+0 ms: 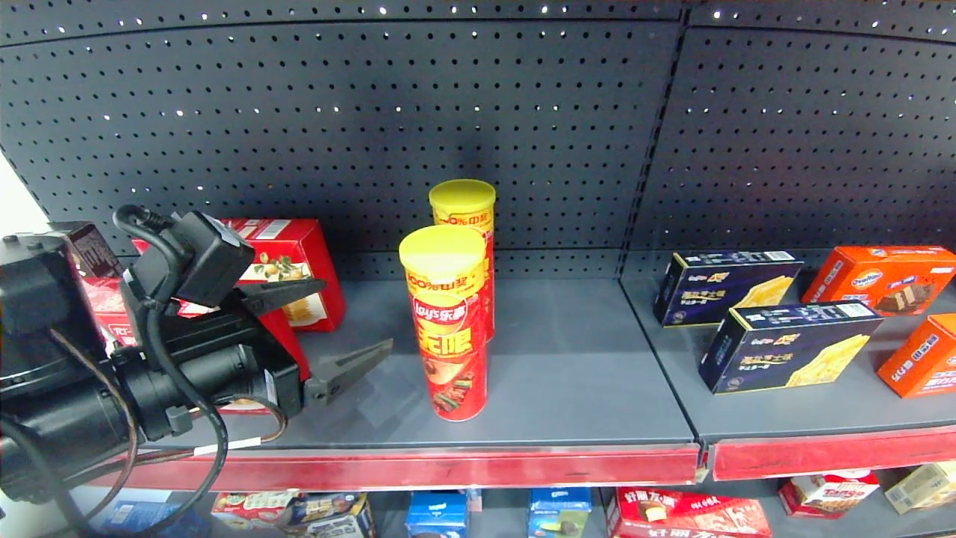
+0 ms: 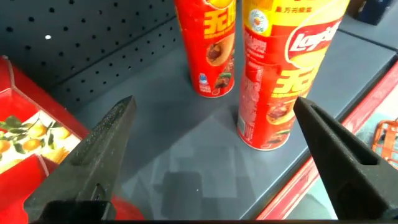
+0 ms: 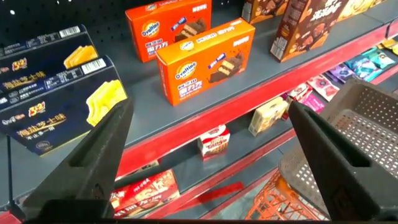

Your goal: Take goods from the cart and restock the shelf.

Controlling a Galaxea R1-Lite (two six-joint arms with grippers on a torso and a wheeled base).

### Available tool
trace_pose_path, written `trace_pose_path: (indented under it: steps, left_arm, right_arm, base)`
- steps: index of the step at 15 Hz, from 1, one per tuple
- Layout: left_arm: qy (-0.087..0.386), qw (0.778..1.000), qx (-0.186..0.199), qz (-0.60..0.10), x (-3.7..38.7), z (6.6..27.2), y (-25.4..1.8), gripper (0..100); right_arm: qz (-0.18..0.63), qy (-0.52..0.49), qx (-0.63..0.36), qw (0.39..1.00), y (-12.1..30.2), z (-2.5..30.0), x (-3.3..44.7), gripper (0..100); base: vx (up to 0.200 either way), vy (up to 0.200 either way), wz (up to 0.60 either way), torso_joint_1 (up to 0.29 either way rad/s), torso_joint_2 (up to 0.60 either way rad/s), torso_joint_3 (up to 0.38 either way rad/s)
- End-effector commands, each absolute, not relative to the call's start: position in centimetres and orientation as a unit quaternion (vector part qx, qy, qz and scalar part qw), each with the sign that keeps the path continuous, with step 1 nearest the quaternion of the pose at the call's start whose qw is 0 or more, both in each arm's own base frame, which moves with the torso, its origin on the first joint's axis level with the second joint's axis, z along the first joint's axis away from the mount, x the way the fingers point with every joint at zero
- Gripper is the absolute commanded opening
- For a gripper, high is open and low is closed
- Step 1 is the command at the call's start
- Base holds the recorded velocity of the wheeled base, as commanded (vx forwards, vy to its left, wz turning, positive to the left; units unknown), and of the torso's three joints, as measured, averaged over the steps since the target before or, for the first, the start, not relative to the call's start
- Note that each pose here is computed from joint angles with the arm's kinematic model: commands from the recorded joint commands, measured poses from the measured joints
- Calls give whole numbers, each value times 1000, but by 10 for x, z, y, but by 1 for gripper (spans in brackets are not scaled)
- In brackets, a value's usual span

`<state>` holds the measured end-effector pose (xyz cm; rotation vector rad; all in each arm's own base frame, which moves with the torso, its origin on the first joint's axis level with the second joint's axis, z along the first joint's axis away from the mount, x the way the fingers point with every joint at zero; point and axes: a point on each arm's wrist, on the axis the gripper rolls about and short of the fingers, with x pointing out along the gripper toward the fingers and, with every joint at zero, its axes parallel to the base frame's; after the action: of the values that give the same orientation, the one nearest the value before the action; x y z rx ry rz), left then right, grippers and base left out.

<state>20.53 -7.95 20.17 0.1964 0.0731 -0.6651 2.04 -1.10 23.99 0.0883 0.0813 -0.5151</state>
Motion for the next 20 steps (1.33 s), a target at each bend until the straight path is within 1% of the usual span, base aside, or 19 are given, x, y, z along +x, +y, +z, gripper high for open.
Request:
trace_pose_path:
  steps: [1,4,5,6,12,14,20]
  left_arm:
    - [25,937,96,-335,204,207,-82,100]
    - [3,933,98,-347,197,216,-80,100]
    - [-3,931,105,-351,194,217,-79,100]
    - [-6,929,110,-352,193,217,-79,100]
    - [-10,930,111,-351,194,219,-79,100]
    - [-9,930,111,-351,194,218,-79,100]
    - [27,928,117,-352,209,202,-83,100]
  right_arm:
    - [-255,46,42,965,-11,238,22,100]
    - [-256,46,42,965,-11,238,22,100]
    - [-257,44,43,965,-11,238,21,100]
    - [-255,42,42,965,-11,238,20,100]
    - [-252,50,41,965,-11,232,21,100]
    - [-251,52,41,966,-11,232,21,100]
    - [-246,60,54,966,-11,225,23,100]
  base:
    - [0,0,0,0,0,0]
    - [0,0,0,0,0,0]
    - [0,0,0,0,0,0]
    - [0,0,0,0,0,0]
    - [0,0,0,0,0,0]
    - [0,0,0,0,0,0]
    - [0,0,0,0,0,0]
